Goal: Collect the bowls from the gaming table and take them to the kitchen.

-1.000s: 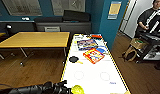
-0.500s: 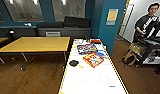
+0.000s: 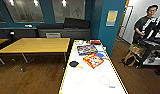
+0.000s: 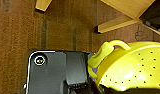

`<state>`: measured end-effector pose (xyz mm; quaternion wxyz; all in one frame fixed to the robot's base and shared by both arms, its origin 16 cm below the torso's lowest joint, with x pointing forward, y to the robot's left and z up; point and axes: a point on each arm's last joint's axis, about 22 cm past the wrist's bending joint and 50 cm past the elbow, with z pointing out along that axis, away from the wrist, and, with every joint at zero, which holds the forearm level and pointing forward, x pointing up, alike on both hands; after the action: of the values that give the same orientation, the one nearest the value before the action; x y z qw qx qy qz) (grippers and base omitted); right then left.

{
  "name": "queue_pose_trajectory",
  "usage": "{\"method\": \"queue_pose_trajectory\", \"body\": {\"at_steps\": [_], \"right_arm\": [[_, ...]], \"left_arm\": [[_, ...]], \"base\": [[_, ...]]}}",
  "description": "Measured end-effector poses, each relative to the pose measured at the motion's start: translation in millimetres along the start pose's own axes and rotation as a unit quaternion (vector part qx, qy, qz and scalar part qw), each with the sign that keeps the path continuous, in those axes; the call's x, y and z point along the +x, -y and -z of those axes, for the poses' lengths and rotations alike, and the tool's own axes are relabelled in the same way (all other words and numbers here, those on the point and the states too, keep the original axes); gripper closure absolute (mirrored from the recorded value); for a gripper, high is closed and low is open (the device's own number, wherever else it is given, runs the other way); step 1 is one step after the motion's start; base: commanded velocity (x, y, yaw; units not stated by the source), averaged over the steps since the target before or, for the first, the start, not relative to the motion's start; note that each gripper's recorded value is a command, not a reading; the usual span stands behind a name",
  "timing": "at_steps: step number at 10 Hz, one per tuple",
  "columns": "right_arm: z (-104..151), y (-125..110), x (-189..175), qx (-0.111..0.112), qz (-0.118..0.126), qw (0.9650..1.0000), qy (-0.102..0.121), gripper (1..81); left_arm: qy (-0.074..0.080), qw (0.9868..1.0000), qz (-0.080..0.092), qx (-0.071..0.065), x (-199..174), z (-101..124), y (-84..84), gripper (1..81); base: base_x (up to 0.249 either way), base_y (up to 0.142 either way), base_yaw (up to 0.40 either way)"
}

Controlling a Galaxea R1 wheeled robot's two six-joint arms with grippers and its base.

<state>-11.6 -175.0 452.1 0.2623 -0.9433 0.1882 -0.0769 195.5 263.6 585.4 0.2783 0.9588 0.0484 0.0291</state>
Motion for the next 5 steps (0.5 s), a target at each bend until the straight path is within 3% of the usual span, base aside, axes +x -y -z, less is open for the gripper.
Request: {"method": "queue_pose_trajectory", "body": {"at_steps": [3,5], "right_arm": [[6.5,-24.2,-4.3,-0.027,0.006,0.9996,0.008,81.1],[5.5,-21.5,-4.3,-0.025,0.008,0.9996,0.006,81.1]], "left_arm": [[-0.005,0.9999,0.012,0.012,-56.4,-17.1,52.6,81.1],[-0.014,0.9997,0.012,0.015,-87.0,-22.5,77.0,81.1]], "base": [[0.000,0.000,0.000],[0.000,0.000,0.000]]}}
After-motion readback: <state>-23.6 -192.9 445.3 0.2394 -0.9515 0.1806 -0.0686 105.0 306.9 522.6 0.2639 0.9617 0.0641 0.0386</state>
